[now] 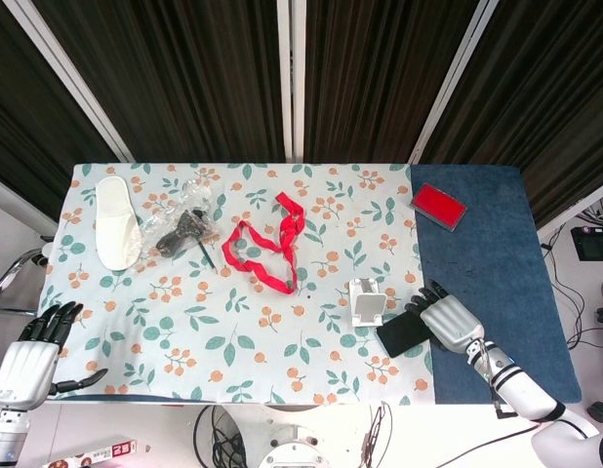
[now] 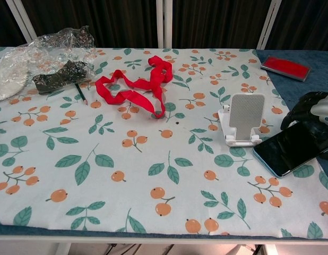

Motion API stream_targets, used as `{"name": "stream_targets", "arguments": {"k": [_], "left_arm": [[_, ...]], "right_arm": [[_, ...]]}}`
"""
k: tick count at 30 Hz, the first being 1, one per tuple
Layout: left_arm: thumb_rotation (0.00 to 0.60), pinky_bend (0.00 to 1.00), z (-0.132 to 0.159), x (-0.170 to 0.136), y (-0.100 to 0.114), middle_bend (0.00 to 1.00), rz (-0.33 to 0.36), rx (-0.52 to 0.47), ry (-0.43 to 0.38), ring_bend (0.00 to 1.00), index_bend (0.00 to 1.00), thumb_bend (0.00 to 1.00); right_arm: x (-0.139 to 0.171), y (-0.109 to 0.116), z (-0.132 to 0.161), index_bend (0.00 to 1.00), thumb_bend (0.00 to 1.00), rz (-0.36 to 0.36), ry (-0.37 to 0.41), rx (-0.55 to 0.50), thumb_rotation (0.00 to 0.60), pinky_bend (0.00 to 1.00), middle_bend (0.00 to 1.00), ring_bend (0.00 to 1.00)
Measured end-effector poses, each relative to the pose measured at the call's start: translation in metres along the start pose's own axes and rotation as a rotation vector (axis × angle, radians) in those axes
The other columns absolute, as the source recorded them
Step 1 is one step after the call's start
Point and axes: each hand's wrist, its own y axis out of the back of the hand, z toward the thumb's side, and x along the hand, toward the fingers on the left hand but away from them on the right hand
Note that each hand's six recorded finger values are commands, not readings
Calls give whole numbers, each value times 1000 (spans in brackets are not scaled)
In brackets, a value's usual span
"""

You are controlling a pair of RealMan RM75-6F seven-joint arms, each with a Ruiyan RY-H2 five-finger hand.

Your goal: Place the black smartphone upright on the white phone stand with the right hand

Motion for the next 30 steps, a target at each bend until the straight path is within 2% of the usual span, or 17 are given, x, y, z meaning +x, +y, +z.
{"name": "stream_targets", "arguments": {"k": [3, 10, 17, 25, 30], "left_arm": [[243, 209, -1, 0, 1, 83, 2, 0, 1, 77, 72, 20], [242, 209, -2, -1, 1, 82, -1, -4, 6, 77, 72, 19], [242, 209, -3, -3, 1, 82, 1, -4, 7, 77, 72, 18], [242, 209, -1, -2, 0, 81, 2, -8, 5, 77, 72, 19], [243, 209, 0, -3, 1, 81, 6, -6, 2, 77, 72, 19]], "right_arm": [[0, 2, 0, 736, 302, -12, 0, -7, 600, 106, 297, 327], [1, 8, -1, 725, 337, -51, 6, -27, 600, 152, 398, 447], [7, 15, 0, 723, 343, -91, 28, -28, 600, 152, 436, 456], [25, 21, 8, 711, 343, -113, 92, 35, 600, 152, 451, 456], [34, 38, 16, 709, 342, -188, 122, 57, 600, 152, 465, 465]]}}
